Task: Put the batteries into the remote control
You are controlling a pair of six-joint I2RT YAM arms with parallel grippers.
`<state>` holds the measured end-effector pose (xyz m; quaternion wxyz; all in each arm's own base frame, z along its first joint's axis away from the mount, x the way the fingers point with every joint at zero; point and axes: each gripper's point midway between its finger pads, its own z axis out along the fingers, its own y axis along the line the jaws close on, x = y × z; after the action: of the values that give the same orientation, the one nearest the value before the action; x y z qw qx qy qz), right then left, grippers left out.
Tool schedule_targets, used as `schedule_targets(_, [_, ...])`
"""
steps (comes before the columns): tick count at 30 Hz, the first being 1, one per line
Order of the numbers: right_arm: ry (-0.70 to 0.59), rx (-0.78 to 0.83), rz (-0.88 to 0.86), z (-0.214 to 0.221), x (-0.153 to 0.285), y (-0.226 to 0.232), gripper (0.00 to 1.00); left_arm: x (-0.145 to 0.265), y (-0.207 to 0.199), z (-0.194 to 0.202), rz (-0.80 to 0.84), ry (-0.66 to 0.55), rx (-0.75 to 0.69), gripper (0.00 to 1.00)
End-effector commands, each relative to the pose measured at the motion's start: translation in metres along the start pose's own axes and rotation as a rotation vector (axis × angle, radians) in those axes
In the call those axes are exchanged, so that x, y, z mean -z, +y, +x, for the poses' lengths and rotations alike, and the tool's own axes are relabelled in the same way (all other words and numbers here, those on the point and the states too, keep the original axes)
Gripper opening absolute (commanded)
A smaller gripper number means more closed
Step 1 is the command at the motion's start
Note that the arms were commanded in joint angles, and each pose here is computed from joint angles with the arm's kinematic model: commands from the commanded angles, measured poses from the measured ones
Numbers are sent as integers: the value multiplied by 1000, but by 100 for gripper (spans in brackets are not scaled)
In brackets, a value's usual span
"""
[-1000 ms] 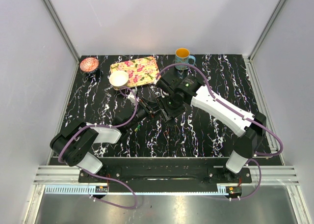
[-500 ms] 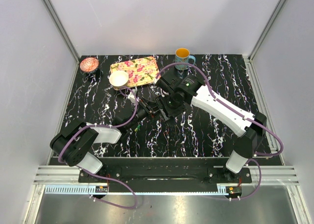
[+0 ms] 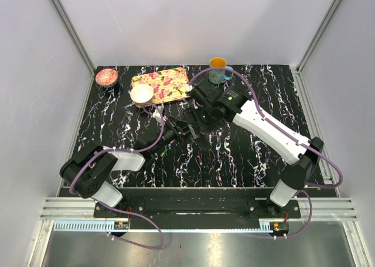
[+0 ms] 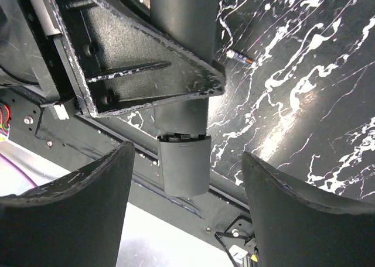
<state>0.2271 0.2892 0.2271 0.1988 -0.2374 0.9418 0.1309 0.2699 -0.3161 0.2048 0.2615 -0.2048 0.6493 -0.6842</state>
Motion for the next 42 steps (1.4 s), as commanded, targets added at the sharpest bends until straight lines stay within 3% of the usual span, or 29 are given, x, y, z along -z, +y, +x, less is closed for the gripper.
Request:
schedule_targets(1, [-240, -86, -11, -35, 54, -15, 82, 2, -35, 1, 123, 2, -1, 0])
schedule_targets(5, [-344, -213, -110, -39, 73, -35, 83, 5, -42, 2, 144, 5, 4, 0])
schedule_targets(7, [-306, -292, -186, -25, 55, -40, 83, 8, -45, 2, 148, 5, 8, 0])
schedule_targets(8, [-363, -307, -227, -31, 62, -39, 83, 9, -45, 2, 145, 4, 10, 0])
schedule_targets(16, [-359, -445, -501, -7, 36, -30, 84, 16, -54, 3, 158, 11, 16, 0])
schedule_targets(17, [-436, -465, -575, -20, 48, -27, 84, 17, -56, 3, 157, 9, 13, 0])
schedule_targets(21, [-442, -560, -758, -9, 42, -29, 86, 19, -58, 2, 143, 6, -12, 0])
schedule_targets(32, [-555, -536, -972, -19, 63, -23, 86, 16, -56, 1, 118, 7, -25, 0])
schedule_targets(38, [-474, -526, -1057, -8, 53, -16, 71, 16, -60, 0, 124, 5, -28, 0])
schedule_targets(42, [-438, -519, -1067, 3, 45, -14, 73, 15, -63, 0, 130, 8, -31, 0])
